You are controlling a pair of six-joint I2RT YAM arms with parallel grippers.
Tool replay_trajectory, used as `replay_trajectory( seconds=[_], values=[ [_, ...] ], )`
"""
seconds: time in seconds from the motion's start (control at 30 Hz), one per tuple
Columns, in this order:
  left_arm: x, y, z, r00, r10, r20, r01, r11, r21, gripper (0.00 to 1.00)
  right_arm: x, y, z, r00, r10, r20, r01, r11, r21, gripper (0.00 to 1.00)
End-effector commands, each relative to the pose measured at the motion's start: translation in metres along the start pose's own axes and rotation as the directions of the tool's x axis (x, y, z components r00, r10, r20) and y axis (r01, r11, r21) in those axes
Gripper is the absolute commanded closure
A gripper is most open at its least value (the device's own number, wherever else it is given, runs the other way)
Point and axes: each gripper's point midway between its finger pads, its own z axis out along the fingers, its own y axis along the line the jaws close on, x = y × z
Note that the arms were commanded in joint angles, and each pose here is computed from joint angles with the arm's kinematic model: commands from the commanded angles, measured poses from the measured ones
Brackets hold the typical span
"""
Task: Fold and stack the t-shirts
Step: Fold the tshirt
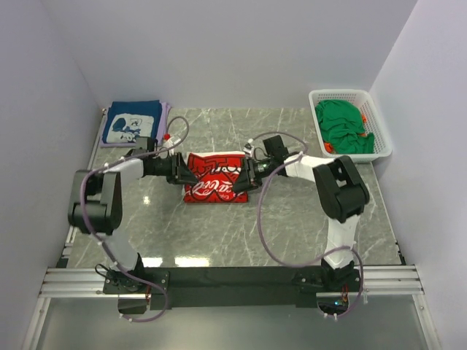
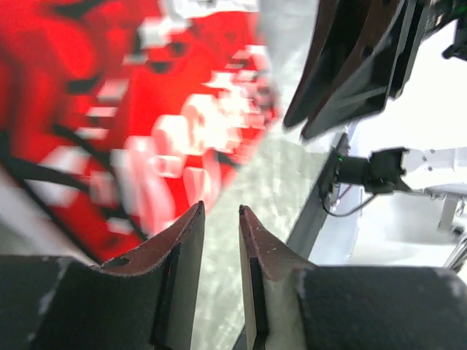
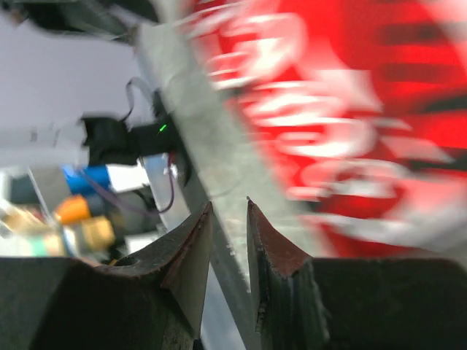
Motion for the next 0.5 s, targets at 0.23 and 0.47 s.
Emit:
replay_trajectory(
  seconds=[0.23, 0.47],
  values=[
    [0.037, -0.005, 0.031, 0.997, -0.048, -0.059, 0.052, 0.996, 0.076, 0.72, 0.023, 0.010, 0.043, 0.988, -0.127, -0.086, 0.123, 0.991, -0.045, 0.68],
    [0.050, 0.067, 0.033, 0.973, -0.213, -0.086, 0.210, 0.977, -0.042, 0.73, 0.017, -0.071, 0.034, 0.994, 0.099, -0.053, -0.096, 0.994, 0.059, 0.69]
  ],
)
